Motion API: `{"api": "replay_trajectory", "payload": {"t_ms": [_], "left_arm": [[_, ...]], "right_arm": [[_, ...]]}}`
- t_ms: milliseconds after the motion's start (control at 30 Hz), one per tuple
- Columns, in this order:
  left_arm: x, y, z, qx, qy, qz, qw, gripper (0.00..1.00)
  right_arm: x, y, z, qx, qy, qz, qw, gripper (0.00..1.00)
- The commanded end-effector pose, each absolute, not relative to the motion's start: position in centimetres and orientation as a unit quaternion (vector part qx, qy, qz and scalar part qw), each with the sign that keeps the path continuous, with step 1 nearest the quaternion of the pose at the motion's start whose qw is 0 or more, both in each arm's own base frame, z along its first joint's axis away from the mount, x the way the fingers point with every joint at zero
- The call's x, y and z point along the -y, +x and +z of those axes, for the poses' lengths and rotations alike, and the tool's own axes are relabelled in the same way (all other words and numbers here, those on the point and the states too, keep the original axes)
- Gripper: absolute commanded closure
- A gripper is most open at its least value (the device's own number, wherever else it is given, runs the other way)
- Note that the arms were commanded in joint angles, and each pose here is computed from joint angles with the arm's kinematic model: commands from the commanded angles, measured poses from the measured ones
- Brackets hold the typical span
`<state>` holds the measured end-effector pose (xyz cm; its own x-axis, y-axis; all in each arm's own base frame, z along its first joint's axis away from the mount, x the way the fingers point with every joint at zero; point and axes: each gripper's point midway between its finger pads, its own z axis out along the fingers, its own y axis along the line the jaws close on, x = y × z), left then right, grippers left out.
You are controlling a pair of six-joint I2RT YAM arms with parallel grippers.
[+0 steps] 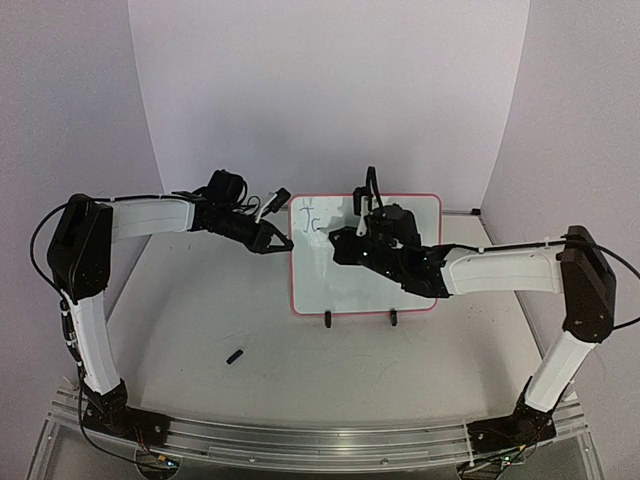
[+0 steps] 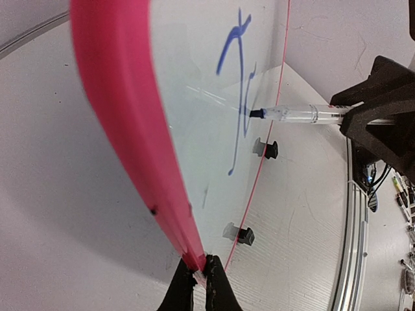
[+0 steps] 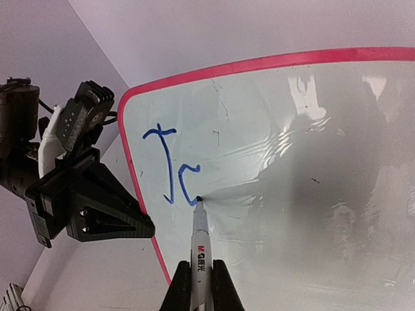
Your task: Write a sentence on the whiteboard
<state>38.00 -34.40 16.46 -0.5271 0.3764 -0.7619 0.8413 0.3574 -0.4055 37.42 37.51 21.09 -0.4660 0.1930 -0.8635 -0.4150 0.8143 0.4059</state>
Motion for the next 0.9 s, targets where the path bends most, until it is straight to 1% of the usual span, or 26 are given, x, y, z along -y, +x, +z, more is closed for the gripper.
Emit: {"api": "replay_trajectory", "payload": {"t_ms": [0, 433, 700, 867], "left_arm": [[34.6, 36.8, 16.5, -0.769, 0.426, -0.383, 0.283, 1.00], [34.8, 36.6, 16.3, -0.769, 0.428, -0.383, 0.280, 1.00], [34.7, 36.6, 16.3, -0.770, 0.429, -0.380, 0.281, 1.00], [34.7, 36.7, 16.4, -0.770, 0.428, -0.380, 0.282, 1.00]], "right_arm": [[-36.5, 38.3, 25.2, -0.779, -0.049, 0.295, 0.551, 1.00], [-37.0, 38.5, 26.2, -0.772, -0.057, 0.300, 0.557, 1.00], [-36.7, 37.4, 27.6, -0.758, -0.064, 0.324, 0.562, 1.00], [-36.3, 37.3, 27.4, -0.759, -0.061, 0.321, 0.563, 1.00]]}}
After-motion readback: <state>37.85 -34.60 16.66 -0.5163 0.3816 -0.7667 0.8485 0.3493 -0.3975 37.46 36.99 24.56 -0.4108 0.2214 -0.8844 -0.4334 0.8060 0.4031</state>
